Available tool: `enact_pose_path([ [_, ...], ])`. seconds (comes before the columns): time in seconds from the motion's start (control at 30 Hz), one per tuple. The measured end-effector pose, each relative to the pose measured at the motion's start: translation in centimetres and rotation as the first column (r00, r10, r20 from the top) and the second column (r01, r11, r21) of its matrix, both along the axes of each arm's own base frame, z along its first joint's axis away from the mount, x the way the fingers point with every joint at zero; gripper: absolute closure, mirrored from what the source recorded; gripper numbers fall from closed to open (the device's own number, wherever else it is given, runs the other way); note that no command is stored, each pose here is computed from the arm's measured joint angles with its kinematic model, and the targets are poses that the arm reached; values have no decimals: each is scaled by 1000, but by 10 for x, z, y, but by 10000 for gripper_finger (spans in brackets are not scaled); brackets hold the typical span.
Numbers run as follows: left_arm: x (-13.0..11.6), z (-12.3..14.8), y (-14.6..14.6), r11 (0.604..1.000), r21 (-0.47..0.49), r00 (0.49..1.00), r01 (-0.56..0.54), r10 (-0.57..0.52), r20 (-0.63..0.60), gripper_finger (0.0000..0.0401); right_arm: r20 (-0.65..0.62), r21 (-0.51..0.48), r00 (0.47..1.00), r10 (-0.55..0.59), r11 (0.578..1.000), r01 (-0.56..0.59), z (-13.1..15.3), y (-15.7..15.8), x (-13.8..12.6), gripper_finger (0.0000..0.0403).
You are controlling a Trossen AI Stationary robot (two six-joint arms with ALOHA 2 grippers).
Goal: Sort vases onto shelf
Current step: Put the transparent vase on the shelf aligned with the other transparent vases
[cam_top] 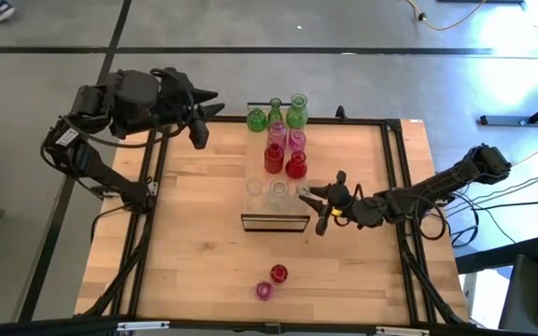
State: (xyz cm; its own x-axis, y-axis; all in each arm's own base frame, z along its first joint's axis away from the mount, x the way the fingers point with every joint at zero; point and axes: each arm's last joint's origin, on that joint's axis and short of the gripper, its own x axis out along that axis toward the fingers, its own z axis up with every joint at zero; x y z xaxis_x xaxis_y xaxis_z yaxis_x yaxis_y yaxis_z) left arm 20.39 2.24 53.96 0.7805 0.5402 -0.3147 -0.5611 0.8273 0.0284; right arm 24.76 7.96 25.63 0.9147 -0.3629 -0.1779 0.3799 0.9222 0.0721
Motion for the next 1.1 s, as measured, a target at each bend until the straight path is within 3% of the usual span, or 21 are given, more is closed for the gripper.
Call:
enact_pose_path([
  [0.67,0,1,2,1000,-4,1000,-10,10,10,258,27,54,999,-42,998,40,-9,4,11,321],
  [1.1,0,1,2,1000,-4,1000,-10,10,9,258,13,39,998,-54,998,54,-11,3,10,275],
])
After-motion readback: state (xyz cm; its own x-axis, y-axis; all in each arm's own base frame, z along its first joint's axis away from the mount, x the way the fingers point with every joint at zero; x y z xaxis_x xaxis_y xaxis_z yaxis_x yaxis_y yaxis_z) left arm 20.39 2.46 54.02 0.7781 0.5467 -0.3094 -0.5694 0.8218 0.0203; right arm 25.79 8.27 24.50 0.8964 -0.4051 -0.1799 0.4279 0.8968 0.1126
